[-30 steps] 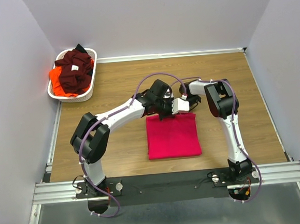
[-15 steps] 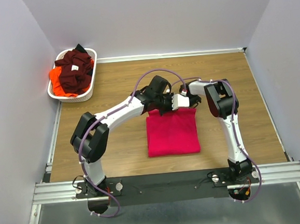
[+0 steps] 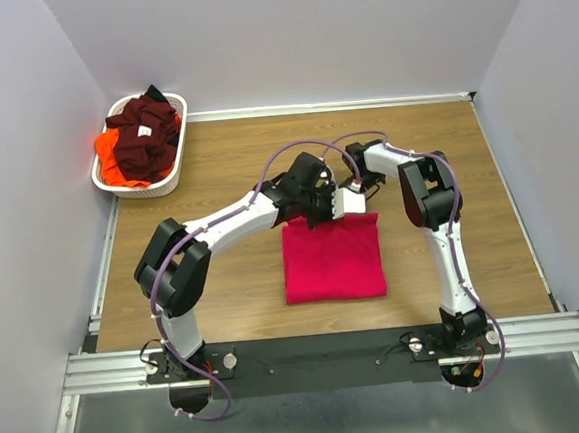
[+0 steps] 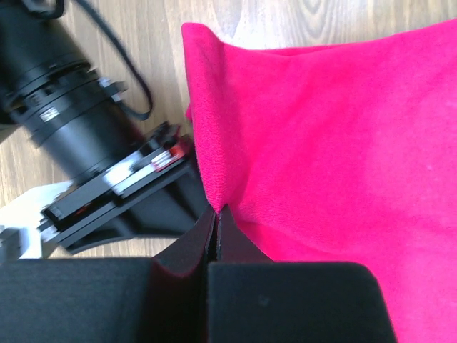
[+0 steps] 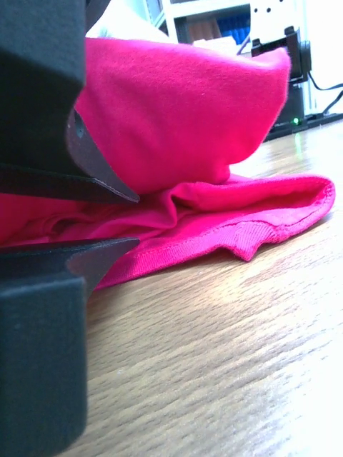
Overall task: Fold and stack the t-shirts
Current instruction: Fold the tshirt
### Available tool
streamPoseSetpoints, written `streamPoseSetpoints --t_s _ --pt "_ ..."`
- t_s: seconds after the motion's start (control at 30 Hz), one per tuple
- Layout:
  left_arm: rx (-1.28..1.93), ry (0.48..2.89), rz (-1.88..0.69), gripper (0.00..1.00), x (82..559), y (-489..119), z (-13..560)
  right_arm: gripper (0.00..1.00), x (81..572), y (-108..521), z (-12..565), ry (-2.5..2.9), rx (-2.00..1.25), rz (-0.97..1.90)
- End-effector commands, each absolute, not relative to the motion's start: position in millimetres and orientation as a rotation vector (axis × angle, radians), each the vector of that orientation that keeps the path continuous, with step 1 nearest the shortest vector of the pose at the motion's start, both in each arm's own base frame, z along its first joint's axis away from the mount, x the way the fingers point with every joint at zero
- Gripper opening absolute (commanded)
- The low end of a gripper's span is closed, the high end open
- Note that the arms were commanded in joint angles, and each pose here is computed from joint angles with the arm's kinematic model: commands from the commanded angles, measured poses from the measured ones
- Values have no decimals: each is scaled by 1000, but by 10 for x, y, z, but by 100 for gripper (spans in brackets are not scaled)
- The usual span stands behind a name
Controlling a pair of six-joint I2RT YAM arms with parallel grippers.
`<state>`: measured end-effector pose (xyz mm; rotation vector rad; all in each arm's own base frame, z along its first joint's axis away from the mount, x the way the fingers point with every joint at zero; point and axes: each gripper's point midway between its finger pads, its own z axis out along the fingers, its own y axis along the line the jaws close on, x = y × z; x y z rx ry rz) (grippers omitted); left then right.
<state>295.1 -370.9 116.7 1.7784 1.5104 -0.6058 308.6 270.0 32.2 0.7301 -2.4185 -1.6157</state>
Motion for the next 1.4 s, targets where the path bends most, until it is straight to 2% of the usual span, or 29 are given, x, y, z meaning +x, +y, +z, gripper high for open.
streamPoseSetpoints --t_s 0.0,0.17,0.4,0.57,0.73,0.83,0.87,0.9,0.93,0.97,1.03,1.13,1.23,1.37 --pt "1762 1477 -588 0 2889 -3725 1305 33 3200 2686 471 -2490 810 -1576" --pt "1777 1478 -594 0 2769 -3719 1265 33 3315 2685 544 -2545 869 -1543" --pt "1786 1497 -603 0 2724 -3688 1202 48 3579 2758 744 -2622 943 -1542" --pt "1784 1493 -588 0 2764 -3695 1211 52 3747 2763 830 -2687 977 -1511" --pt "1760 1535 -609 0 2880 -3710 1211 69 3989 2674 999 -2759 933 -1535" --pt "1751 1564 -606 11 3032 -3694 1197 83 4104 2573 1099 -2790 889 -1567" --pt "1739 1569 -602 23 3127 -3699 1211 84 4156 2528 1134 -2808 883 -1574" --pt "1706 1597 -593 30 3274 -3602 1219 85 4191 2481 1179 -2823 873 -1581" --pt "1684 1594 -590 41 3401 -3593 1279 85 4267 2361 1197 -2851 829 -1585" --pt "1669 1610 -610 45 3461 -3533 1305 85 4309 2282 1215 -2869 805 -1587" --pt "1602 1629 -643 48 3699 -3403 1466 86 4395 2042 1249 -2916 736 -1587" --pt "1481 1705 -720 50 3798 -3158 1592 86 4422 1740 1303 -2970 671 -1582" --pt "1408 1751 -789 52 3745 -3024 1570 83 4262 1536 1185 -2962 619 -1557" --pt "1263 1905 -902 52 3535 -2763 1308 74 3918 1471 1109 -2927 638 -1515"
